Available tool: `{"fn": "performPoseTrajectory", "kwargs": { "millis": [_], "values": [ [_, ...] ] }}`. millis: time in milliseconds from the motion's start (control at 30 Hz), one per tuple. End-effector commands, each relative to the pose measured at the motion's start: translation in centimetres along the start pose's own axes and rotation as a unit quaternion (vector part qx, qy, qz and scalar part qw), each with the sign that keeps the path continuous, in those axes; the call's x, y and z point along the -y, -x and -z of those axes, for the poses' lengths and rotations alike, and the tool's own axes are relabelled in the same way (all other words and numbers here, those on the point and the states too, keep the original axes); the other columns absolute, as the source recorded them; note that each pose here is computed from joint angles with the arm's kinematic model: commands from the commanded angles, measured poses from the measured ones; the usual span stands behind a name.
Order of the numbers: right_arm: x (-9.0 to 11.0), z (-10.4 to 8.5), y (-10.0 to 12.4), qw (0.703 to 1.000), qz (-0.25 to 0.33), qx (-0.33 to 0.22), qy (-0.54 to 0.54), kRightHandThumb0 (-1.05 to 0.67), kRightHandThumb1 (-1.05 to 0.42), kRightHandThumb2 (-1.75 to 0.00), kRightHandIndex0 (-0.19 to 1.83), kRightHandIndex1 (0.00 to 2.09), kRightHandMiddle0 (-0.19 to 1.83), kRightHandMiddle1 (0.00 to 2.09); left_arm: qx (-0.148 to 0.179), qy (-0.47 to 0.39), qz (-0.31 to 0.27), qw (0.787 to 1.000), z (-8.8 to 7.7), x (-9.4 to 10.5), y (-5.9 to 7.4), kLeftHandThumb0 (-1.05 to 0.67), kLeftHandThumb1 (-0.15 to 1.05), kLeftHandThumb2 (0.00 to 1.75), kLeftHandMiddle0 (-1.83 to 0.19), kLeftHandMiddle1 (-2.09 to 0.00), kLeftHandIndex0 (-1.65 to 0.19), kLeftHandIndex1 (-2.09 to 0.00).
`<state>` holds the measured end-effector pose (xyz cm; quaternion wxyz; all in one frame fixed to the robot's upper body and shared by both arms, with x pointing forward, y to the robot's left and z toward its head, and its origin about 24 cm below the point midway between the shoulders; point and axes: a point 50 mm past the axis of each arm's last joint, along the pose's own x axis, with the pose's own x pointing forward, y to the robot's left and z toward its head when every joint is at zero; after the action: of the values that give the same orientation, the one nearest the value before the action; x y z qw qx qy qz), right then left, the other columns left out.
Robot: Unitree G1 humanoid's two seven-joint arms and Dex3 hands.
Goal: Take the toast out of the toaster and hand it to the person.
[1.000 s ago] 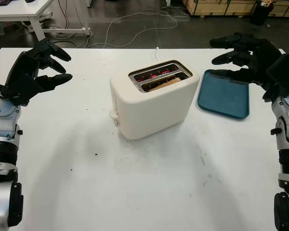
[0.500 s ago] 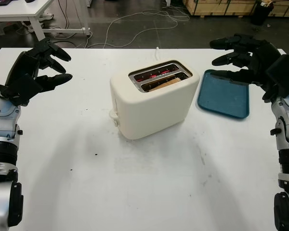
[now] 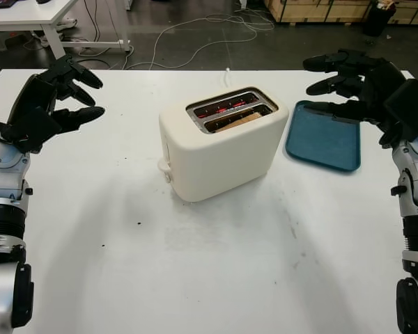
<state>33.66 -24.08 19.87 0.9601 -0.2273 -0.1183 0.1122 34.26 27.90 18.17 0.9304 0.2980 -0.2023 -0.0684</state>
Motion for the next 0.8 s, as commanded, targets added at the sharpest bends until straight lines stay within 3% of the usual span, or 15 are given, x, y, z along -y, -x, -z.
{"fn": "performPoseTrajectory", "kwargs": {
  "millis": [0,767],
  "values": [
    [0.13,-0.69,-0.14,1.000,0.001,0.012,0.008,-0.35,-0.67,0.00,0.41,0.93,0.57,0.37,0.010,-0.002,-0.003,1.000,-0.29,-0.28,-0.04,-1.05,0.92,0.13,-0.31,-1.47,-0.22,-1.41],
    [0.16,-0.41,-0.03,1.000,0.002,0.011,0.005,-0.36,-0.67,0.00,0.42,0.93,0.57,0.38,0.008,-0.002,-0.003,1.000,-0.20,-0.26,0.06,-1.05,0.92,0.13,-0.31,-1.47,-0.23,-1.40]
  ]
}}
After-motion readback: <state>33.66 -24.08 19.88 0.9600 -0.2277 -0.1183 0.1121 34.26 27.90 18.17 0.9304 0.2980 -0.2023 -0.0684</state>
